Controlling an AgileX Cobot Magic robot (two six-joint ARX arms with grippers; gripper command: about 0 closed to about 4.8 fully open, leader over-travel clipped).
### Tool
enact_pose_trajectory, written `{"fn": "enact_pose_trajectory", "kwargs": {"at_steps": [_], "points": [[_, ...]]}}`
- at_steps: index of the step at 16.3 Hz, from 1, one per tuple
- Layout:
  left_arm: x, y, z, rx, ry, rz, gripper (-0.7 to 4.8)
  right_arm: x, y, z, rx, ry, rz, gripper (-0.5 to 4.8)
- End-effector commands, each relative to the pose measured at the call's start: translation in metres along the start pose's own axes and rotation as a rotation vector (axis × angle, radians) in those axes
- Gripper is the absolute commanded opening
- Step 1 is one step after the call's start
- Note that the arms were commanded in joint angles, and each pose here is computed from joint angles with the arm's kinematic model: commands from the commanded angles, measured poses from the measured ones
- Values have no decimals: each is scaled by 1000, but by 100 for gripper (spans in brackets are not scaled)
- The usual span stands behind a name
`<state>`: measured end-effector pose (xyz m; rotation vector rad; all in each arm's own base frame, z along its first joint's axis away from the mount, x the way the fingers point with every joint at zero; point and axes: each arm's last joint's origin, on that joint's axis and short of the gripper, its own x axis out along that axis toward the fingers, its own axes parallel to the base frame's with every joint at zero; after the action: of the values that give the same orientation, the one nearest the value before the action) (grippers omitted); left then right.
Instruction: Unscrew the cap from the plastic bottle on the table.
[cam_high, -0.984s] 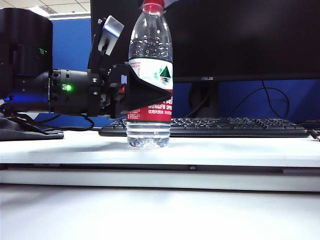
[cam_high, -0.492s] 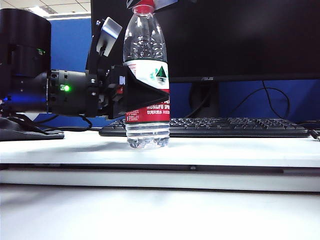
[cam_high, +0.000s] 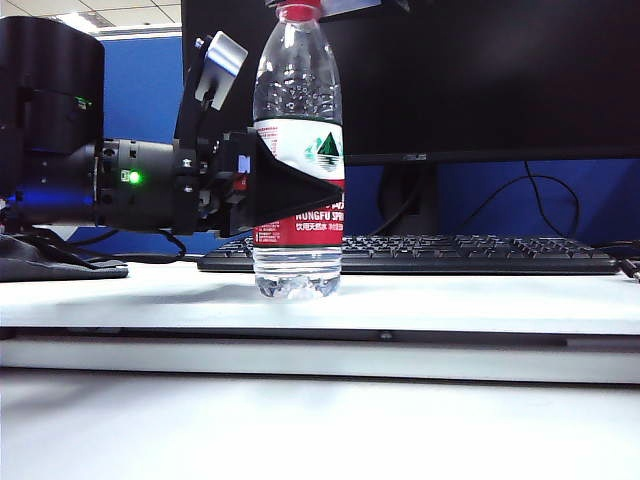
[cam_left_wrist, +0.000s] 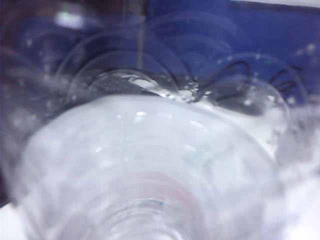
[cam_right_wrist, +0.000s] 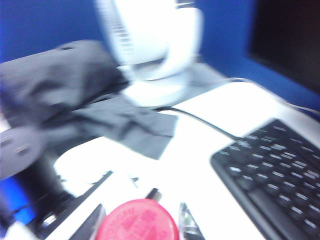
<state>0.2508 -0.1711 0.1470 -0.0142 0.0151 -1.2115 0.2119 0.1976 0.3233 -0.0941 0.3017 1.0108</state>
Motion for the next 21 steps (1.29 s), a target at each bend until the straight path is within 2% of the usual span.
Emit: {"fn": "enact_pose_trajectory", "kwargs": {"at_steps": [1, 5, 7, 11, 12, 19, 20, 21], "points": [[1, 0, 1, -15, -3, -7, 277, 2, 0, -28, 103, 206, 201, 75], [1, 0, 1, -15, -3, -7, 277, -3, -9, -29, 132, 198, 279, 75], [1, 0, 1, -15, -3, -7, 277, -8, -19, -30, 169, 182, 373, 75], [1, 0, 1, -15, -3, -7, 277, -11, -23, -31, 189, 175, 444, 75], [1, 0, 1, -15, -3, -7, 276, -8, -23, -33, 205, 186, 490, 75], [1, 0, 1, 11, -3, -7, 277, 0, -26, -42, 222, 202, 589, 75], [1, 0, 1, 11, -3, -6, 277, 0, -27, -42, 210, 197, 575, 78], [1, 0, 1, 11, -3, -6, 277, 1, -28, -42, 206, 203, 531, 113]]}}
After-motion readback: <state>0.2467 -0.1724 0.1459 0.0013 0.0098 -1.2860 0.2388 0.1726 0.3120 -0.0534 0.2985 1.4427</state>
